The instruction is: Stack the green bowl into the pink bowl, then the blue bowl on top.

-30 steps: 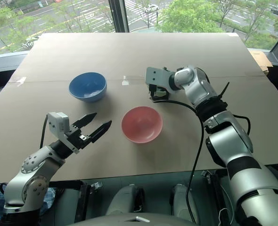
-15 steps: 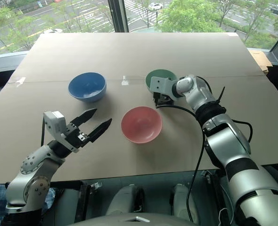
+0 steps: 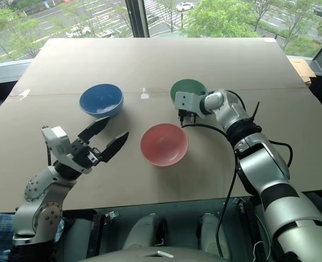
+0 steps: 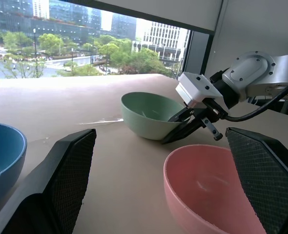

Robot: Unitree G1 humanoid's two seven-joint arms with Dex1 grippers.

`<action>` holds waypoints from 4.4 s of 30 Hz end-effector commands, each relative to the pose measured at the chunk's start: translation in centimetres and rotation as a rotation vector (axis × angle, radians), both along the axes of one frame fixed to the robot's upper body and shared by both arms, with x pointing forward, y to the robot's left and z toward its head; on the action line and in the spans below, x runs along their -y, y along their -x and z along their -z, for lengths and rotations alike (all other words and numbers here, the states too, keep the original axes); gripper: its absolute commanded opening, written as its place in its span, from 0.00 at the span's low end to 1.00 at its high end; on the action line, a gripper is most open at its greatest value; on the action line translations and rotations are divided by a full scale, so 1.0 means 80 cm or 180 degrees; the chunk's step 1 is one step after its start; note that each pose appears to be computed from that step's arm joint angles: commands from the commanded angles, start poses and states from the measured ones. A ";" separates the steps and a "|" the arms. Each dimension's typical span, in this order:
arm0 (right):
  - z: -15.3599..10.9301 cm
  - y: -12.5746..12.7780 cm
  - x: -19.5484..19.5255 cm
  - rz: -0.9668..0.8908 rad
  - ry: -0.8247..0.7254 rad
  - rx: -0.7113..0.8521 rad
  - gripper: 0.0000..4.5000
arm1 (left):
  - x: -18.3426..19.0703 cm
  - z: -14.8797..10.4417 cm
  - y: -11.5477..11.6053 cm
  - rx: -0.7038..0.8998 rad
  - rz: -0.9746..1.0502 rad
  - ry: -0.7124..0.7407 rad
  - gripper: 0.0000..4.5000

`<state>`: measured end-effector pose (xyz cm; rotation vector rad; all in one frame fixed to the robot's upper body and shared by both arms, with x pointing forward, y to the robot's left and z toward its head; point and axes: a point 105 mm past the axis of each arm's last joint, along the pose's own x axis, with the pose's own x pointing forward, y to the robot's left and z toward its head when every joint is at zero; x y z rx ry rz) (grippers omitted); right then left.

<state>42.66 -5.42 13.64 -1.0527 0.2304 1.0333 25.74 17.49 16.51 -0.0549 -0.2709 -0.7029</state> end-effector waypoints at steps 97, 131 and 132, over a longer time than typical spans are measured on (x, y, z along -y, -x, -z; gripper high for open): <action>-0.149 0.230 0.173 0.0125 -0.2771 -0.0047 1.00 | -0.076 0.011 -0.183 -0.0484 -0.0300 -0.2545 0.12; -0.138 0.221 0.165 0.0109 -0.2713 -0.0015 1.00 | 0.109 -0.038 -0.033 0.1571 0.3457 -0.3676 0.00; -0.139 0.221 0.165 0.0109 -0.2718 -0.0013 1.00 | 0.109 -0.039 -0.033 0.1600 0.3458 -0.3660 0.00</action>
